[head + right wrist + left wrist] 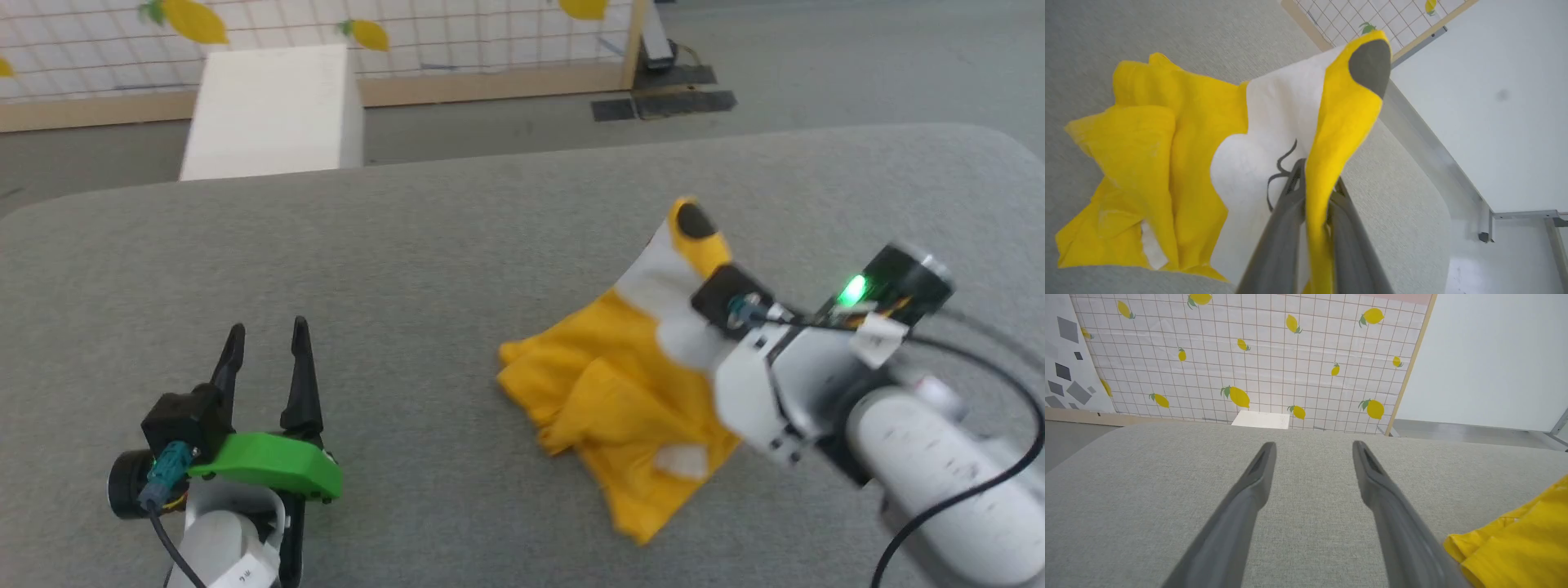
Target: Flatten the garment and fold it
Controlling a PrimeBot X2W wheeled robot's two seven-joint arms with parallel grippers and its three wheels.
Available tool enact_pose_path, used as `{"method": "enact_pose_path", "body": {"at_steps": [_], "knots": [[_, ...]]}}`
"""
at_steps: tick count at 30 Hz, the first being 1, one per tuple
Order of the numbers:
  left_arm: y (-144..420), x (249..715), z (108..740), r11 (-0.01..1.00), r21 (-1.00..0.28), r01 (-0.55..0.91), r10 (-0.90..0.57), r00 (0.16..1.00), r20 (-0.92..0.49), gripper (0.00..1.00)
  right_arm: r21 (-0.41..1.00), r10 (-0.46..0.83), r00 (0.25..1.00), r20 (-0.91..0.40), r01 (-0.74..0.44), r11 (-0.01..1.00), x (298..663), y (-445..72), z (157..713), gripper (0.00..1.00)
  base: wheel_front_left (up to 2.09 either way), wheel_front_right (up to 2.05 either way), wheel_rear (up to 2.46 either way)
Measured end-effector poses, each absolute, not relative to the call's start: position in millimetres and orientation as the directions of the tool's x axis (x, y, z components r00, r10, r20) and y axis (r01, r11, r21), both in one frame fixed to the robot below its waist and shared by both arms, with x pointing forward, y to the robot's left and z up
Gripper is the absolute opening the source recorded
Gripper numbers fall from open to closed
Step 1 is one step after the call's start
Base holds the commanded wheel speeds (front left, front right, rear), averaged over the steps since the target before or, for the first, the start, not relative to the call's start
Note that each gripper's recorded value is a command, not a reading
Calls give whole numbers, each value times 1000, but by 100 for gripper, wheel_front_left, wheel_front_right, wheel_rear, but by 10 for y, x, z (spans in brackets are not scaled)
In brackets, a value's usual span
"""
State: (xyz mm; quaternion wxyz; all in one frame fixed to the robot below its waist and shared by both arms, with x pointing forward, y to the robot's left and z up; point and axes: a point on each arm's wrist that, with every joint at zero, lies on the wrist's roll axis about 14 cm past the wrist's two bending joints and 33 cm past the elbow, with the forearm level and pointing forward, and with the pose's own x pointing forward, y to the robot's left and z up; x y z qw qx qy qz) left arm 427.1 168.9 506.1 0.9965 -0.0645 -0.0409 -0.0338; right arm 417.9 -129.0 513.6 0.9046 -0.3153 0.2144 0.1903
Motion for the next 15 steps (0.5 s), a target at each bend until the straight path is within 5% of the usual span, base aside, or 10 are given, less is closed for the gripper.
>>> {"method": "enact_pose_path", "body": {"at_steps": [7,15], "knots": [[1328,4612,5171,978,-124,170,-152,978,140,100,-653,-10,871,-491,-360,666,4447,-2203,5403,0,0,0,0],[902,5024,4976,953,-109,284,-269,954,135,100,-698,-264,827,-497,-200,687,4564,-3355,5284,0,0,0,0]]}}
